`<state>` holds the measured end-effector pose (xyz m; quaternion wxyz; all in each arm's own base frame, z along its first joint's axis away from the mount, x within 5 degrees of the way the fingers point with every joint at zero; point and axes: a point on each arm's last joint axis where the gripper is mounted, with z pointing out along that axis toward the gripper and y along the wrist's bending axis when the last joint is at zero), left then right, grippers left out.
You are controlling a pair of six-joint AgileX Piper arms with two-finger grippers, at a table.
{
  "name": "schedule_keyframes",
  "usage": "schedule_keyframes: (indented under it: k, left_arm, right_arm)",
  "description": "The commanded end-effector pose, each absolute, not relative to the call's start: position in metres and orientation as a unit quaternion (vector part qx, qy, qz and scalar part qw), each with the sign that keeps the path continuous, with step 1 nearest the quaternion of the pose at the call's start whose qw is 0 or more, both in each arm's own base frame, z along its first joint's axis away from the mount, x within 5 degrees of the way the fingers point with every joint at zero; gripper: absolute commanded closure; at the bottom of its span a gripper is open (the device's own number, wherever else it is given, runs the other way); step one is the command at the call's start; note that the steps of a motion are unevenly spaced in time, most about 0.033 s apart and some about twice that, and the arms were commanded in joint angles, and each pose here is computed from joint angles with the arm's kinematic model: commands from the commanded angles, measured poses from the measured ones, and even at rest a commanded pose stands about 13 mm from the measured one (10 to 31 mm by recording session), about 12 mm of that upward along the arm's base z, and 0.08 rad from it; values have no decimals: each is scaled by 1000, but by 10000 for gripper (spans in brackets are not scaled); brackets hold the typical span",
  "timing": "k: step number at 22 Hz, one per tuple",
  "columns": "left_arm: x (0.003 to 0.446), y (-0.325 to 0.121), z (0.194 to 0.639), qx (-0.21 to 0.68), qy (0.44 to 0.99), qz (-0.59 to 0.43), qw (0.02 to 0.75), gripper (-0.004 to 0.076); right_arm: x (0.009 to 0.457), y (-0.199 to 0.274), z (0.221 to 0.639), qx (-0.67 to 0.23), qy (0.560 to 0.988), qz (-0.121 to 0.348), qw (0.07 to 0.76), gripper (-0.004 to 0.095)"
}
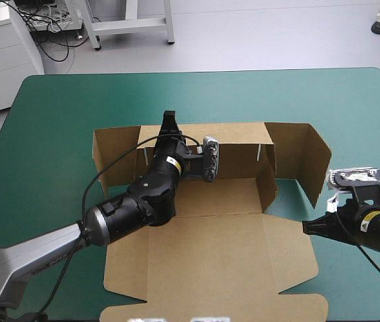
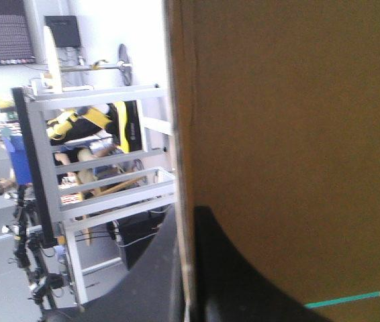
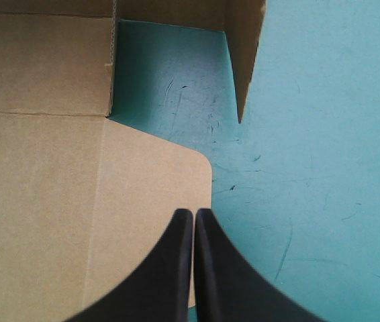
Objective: Fold the box
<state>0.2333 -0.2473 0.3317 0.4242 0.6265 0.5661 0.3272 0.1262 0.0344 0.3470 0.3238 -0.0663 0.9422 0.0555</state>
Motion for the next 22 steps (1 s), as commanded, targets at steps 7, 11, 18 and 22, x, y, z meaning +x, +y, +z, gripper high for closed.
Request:
schedule_keyframes:
  k: [7,11,18,22]
  left_arm:
    - [208,-242,323,607,516,387,464,756]
    - [207,-239,318,605,527,390,452,756]
    - [207,-238,316,605,534,383,450,756]
    - [207,-238,316,605,534,383,450,756]
  right_arm:
    - [128,33,358,-65,929,54,361,916]
    - [128,33,358,-66,929,53,360,878]
    - [128,33,357,-68,930,54,358,280]
    - [129,33,377,-63,918,60,386,201]
